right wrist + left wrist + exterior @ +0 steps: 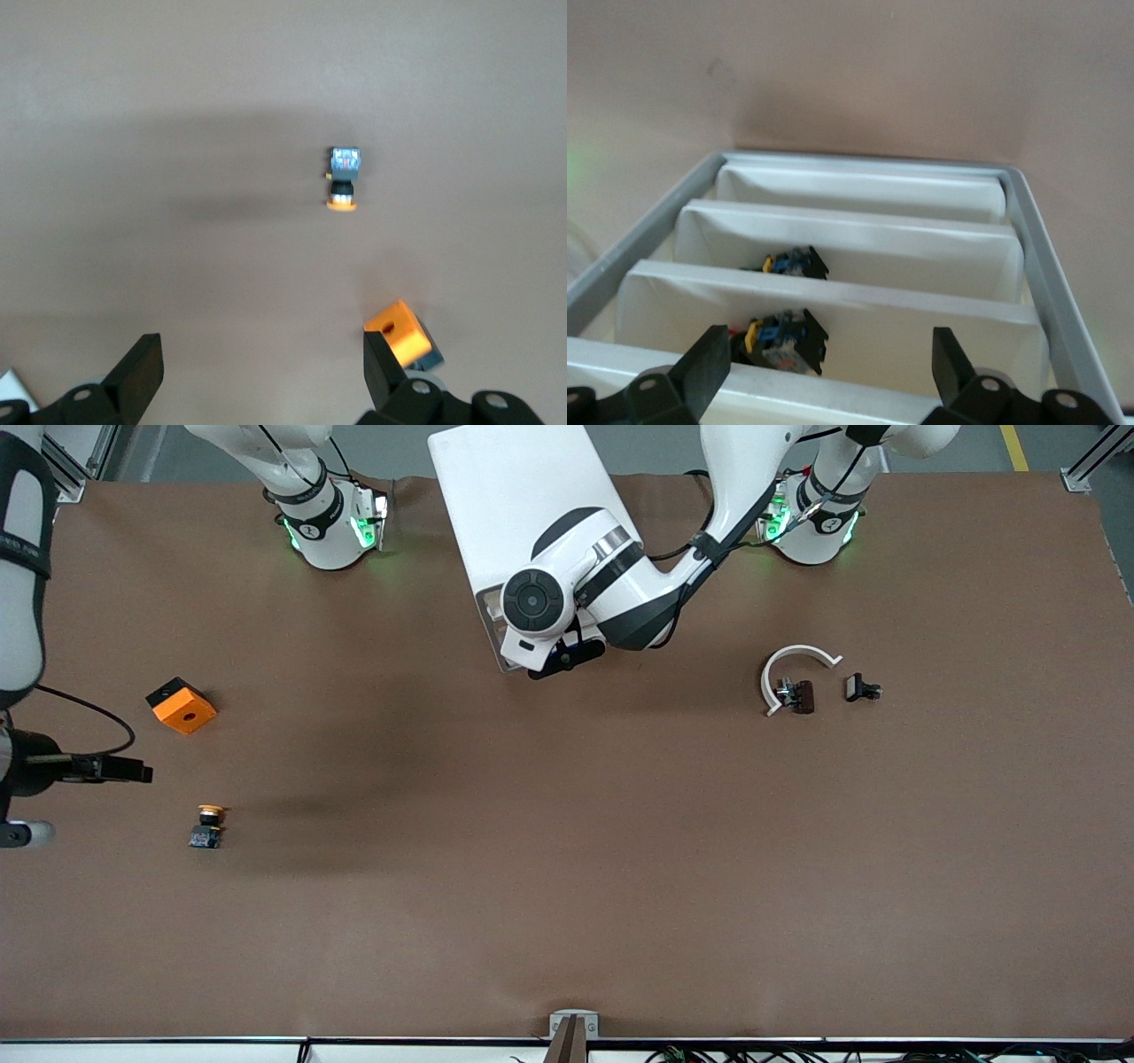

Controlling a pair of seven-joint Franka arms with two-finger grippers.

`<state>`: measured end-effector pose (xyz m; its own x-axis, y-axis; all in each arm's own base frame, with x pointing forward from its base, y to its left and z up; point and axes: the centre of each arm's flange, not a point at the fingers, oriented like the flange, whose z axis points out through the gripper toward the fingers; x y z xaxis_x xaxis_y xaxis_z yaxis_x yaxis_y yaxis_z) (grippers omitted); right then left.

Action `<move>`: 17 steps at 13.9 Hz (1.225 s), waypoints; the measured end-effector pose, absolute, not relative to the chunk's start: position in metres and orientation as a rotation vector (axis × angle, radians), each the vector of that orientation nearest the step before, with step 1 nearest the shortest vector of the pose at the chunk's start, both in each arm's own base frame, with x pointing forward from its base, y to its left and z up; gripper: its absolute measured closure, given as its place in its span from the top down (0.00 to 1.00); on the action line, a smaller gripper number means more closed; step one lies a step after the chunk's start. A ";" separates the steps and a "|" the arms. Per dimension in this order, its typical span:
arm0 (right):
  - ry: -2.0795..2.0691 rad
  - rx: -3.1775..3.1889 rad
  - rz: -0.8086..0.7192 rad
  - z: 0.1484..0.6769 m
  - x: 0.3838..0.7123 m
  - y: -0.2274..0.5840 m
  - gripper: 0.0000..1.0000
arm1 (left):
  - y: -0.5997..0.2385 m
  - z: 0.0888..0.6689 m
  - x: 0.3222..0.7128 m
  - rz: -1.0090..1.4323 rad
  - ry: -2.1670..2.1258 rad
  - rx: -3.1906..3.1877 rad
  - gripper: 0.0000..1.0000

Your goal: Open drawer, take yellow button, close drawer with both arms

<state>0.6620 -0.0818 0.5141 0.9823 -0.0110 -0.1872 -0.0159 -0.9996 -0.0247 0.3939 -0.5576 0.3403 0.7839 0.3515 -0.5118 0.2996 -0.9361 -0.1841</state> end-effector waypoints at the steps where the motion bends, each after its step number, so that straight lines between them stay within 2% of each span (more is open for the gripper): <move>1: 0.036 -3.115 0.289 0.532 0.658 -0.077 1.00 | -0.557 0.338 0.395 0.889 -0.543 -2.873 1.00; 8: 0.084 -3.143 0.167 0.613 0.630 -0.061 1.00 | -0.551 0.322 0.404 1.052 -0.622 -2.828 1.00; 10: 0.079 -3.141 0.162 0.625 0.621 -0.057 1.00 | -0.552 0.318 0.404 1.088 -0.633 -2.817 1.00; 14: 0.062 -3.133 0.246 0.642 0.600 -0.045 1.00 | -0.551 0.317 0.405 1.108 -0.641 -2.809 1.00; 17: 0.138 -3.139 0.201 0.673 0.579 -0.037 1.00 | -0.547 0.316 0.409 1.112 -0.654 -2.802 1.00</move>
<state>0.5794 -0.0366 0.6730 0.9880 -0.0881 -0.1271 -0.0872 -0.9961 0.0124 0.4086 -0.5474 0.3159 0.6505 0.4054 -0.6423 0.3647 -0.9085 -0.2041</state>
